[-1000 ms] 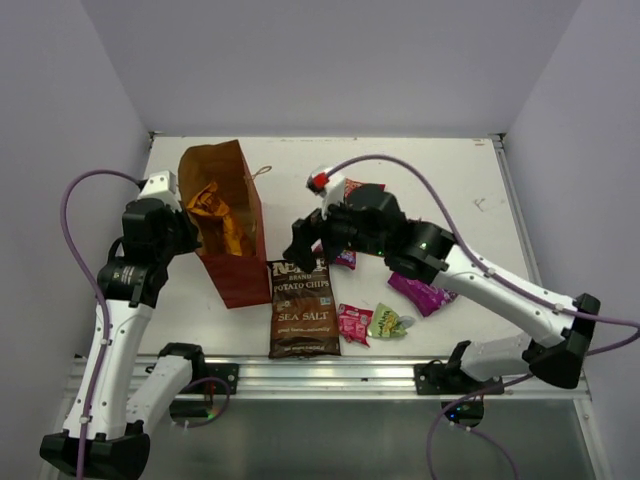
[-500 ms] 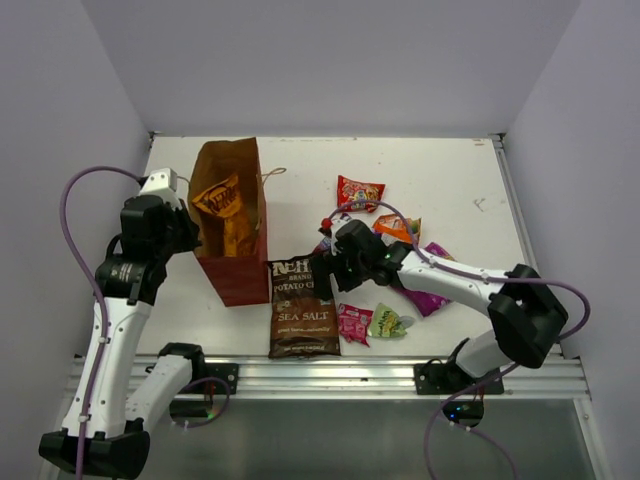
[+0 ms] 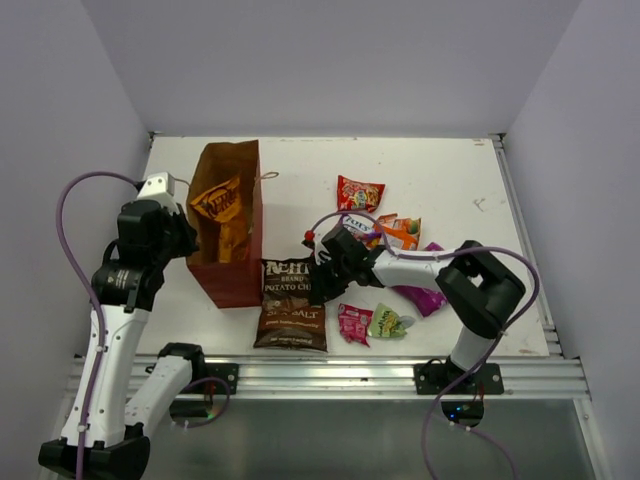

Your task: Place the snacks into the paper bag

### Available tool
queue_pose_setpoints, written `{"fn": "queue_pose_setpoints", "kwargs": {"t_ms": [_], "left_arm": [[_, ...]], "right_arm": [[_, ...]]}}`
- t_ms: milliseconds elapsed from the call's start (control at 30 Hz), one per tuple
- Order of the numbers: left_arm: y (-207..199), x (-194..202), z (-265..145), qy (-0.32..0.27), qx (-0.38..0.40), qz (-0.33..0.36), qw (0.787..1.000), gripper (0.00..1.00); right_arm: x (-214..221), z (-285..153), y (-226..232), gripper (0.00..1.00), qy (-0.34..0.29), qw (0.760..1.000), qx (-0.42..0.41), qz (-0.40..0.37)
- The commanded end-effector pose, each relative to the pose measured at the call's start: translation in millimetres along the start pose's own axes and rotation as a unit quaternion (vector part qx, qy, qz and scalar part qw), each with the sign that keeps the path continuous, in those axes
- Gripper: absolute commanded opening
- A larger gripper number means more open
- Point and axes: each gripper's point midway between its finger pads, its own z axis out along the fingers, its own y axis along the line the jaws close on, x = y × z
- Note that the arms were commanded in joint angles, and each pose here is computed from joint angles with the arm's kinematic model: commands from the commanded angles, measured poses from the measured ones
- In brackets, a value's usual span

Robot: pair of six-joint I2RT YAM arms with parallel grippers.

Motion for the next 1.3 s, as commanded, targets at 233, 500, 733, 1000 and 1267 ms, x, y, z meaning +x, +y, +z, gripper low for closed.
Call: {"fn": "queue_pose_setpoints", "kwargs": {"t_ms": [233,500,733,1000,1267], "left_arm": [[-1.3,-5.2,-0.7,-0.021,0.006,0.011,1.000,0.00],[-1.4,-7.3,2.3,-0.024,0.005,0.012,1.000,0.00],[-3.4,-8.5,7.4,-0.024,0.009,0.012,1.000,0.00],[-5.3,-6.6,12.1,-0.024,0.016,0.012,1.000,0.00],[-7.3,-9.4,15.6,-0.027,0.019,0.013,0.999,0.00]], "right_arm": [[-29.9,-63.5,-8.6,0.00,-0.035,0.993,0.109,-0.037],[-171.5,-233.9,24.2,0.00,-0.218,0.929,0.268,-0.134],[-275.1,-309.3,75.3,0.00,-0.358,0.877,0.276,-0.165],[-363.8,-342.2,145.9,0.00,-0.488,0.819,0.193,-0.232],[-392.2,-302.5,177.0,0.00,-0.507,0.817,0.107,-0.255]]}}
